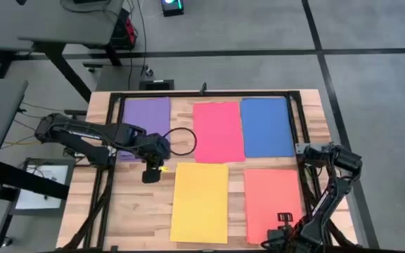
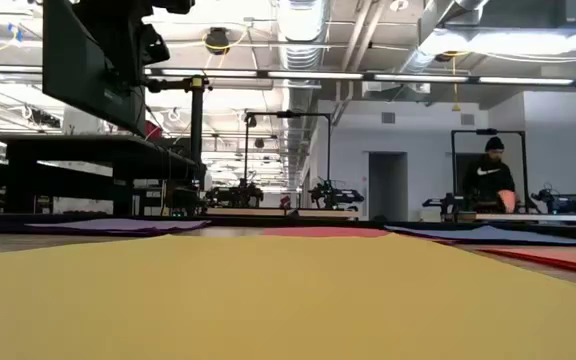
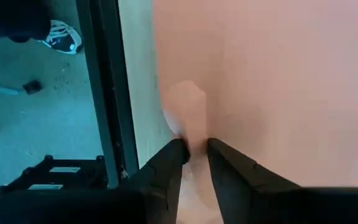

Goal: Organize paper
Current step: Stack the orange paper on top of the orange paper

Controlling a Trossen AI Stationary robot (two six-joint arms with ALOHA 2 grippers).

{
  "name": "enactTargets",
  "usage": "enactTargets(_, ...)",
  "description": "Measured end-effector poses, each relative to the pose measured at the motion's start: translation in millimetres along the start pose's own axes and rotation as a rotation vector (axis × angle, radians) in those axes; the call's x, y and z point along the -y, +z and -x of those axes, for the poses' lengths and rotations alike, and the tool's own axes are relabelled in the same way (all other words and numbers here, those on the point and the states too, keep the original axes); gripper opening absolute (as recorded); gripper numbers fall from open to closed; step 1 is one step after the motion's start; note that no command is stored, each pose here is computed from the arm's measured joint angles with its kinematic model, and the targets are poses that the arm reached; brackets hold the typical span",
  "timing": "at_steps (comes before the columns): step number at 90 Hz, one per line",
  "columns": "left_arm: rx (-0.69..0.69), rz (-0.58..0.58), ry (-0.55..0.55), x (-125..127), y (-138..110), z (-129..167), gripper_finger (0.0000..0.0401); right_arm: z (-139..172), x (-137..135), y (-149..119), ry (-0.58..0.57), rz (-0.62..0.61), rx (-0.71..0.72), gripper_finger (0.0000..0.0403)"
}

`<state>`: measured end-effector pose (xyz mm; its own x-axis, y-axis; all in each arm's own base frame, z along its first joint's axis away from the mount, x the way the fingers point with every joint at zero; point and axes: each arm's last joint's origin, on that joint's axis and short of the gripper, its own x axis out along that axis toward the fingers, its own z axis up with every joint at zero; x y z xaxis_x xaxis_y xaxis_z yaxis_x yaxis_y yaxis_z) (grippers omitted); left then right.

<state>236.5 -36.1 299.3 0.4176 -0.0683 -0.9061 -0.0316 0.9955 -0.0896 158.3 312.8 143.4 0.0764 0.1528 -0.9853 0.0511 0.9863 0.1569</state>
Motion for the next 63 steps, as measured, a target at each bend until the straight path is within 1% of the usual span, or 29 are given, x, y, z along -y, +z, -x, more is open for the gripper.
enactTargets(15, 0.000, 0.000, 0.000, 0.0, 0.0, 0.0, 0.0000, -0.4, -1.8, 2.6, 0.023, -0.005, 0.014, 0.0073)
enactTargets(31, -0.001, -0.001, 0.000, 0.0, -0.1, 0.0, 0.0000, 5.2, 0.6, 4.5, 0.003, -0.008, 0.008, 0.0073)
enactTargets(39, -0.001, -0.005, 0.000, 0.0, -0.1, 0.0, 0.0000, 7.5, -0.6, 7.6, 0.025, -0.013, 0.020, 0.0073)
enactTargets(58, -0.001, -0.005, 0.000, 0.0, -0.1, 0.0, 0.0000, 7.2, 1.3, 7.1, 0.006, 0.068, 0.013, 0.0073)
enactTargets(63, -0.001, -0.008, 0.001, 0.0, -0.1, 0.0, 0.0000, 7.2, 2.2, 6.5, -0.003, 0.072, 0.005, 0.0073)
